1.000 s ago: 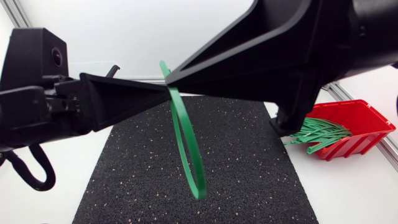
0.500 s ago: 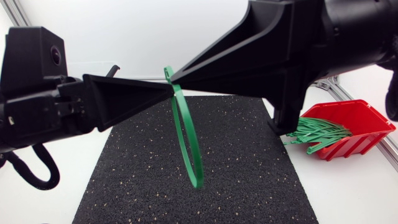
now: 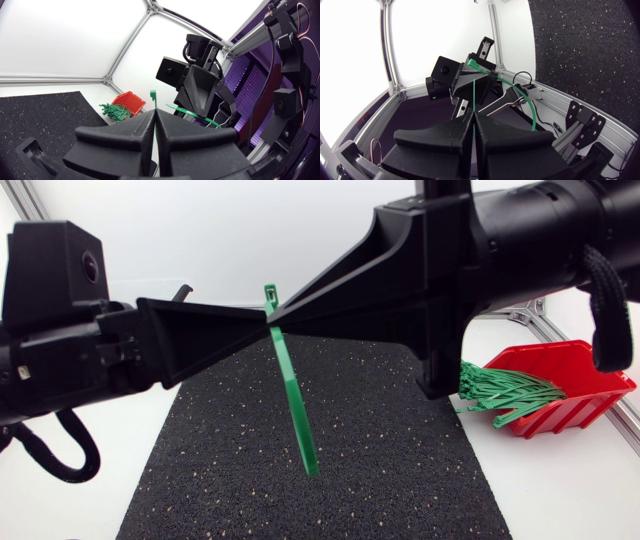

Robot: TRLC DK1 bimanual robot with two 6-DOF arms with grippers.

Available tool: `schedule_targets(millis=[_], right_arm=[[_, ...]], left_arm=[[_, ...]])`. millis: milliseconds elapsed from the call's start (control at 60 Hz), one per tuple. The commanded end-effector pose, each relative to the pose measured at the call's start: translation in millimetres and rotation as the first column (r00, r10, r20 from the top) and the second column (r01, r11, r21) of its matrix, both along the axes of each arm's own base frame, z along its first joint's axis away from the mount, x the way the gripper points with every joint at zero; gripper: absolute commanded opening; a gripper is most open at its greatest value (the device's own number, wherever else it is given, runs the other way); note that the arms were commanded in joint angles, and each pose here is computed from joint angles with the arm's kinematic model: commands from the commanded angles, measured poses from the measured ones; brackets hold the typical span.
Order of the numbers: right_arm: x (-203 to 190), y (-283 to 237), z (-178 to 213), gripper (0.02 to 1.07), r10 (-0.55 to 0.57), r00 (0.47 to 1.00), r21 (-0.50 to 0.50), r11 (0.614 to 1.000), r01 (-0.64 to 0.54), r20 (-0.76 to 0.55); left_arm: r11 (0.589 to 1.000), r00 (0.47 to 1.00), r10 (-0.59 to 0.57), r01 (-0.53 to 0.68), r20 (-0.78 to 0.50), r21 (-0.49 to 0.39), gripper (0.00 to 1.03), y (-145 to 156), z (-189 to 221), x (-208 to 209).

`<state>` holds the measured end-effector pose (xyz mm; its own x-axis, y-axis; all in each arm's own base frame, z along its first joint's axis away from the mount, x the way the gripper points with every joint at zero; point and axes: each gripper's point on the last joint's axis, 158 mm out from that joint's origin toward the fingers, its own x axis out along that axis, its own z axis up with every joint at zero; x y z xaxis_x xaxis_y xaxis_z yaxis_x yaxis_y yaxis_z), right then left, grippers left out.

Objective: Take a green cable tie from the red box, thread the tail through the head to close it, then place it in the transparent bin on the left.

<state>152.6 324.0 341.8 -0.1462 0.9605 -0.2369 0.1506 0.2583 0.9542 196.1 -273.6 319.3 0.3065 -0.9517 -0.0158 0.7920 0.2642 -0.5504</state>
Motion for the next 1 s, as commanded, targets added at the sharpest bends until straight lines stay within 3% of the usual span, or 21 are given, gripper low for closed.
schedule_targets(millis=[0, 983], right_arm=[[0.7, -1.9, 4.0, 0.08, -0.013, 0.999, 0.001, 1.000, 0.013, -0.030], [3.8, -6.2, 2.0, 0.08, -0.032, 0.999, 0.014, 0.999, 0.032, -0.010]], left_arm=[[1.000, 0.999, -0.014, 0.015, 0.041, -0.011, 0.04, -3.1, 10.3, -2.8], [1.000, 0.999, -0.020, 0.021, 0.049, -0.022, 0.04, -2.8, 17.5, -10.6]])
